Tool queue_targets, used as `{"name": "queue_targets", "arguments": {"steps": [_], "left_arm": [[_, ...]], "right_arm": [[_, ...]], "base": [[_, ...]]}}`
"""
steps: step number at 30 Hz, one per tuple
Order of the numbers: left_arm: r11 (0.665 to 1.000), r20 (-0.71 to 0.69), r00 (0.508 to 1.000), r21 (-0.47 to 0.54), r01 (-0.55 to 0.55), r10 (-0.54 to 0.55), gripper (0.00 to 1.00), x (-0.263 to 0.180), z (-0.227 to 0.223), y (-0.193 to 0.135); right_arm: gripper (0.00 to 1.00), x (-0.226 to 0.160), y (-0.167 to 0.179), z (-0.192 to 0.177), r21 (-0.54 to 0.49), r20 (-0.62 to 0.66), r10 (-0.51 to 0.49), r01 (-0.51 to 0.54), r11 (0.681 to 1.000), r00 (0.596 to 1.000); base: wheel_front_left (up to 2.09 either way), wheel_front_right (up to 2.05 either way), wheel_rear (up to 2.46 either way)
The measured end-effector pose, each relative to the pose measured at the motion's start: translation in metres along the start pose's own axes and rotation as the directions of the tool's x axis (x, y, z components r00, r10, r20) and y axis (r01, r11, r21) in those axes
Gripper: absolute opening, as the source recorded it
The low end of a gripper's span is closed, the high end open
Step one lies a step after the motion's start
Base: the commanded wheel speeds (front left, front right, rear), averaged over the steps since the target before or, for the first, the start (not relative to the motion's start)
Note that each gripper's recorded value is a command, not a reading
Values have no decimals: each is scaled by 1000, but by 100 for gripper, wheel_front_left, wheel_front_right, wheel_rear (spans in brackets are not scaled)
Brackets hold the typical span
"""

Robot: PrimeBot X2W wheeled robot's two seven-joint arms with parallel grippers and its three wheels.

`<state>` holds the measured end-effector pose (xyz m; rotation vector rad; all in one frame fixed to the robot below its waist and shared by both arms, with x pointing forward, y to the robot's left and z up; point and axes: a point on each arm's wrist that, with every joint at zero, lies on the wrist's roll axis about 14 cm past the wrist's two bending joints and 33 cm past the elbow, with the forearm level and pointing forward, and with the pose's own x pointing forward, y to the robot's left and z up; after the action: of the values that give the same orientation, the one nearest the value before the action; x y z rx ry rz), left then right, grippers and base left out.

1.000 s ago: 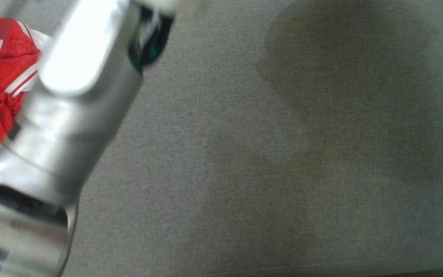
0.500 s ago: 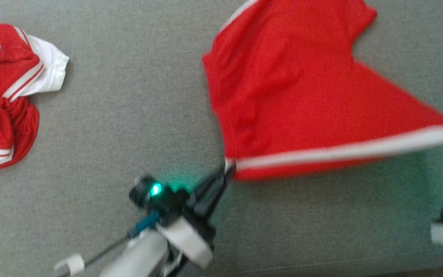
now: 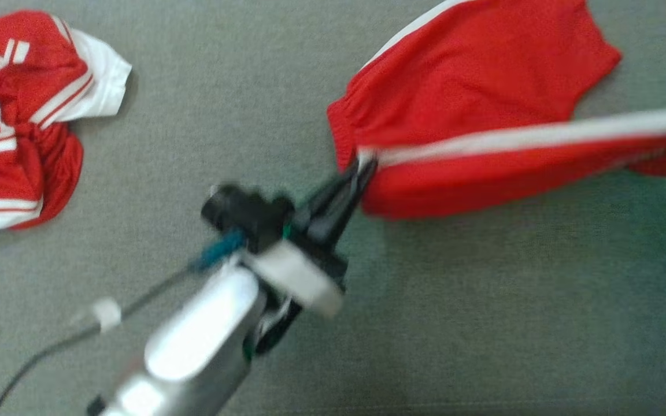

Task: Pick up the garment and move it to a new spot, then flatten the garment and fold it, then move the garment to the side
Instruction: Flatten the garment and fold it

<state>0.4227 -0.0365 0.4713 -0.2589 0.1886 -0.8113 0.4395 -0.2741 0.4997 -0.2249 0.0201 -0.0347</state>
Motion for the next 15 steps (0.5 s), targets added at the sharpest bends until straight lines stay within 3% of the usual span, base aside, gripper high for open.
{"name": "queue_targets", "arguments": {"steps": [8,15], "left_arm": [[990,-47,991,-68,-127,124,0,35,-2,64],[976,-80,980,-103,-190,182,0,42,-17,94]], "right_arm": [[0,98,38,-21,-31,-38,144,-145,989,989],[0,147,61,-46,-41,-87,209,-213,976,974]], "base": [[0,0,0],[0,0,0]]}}
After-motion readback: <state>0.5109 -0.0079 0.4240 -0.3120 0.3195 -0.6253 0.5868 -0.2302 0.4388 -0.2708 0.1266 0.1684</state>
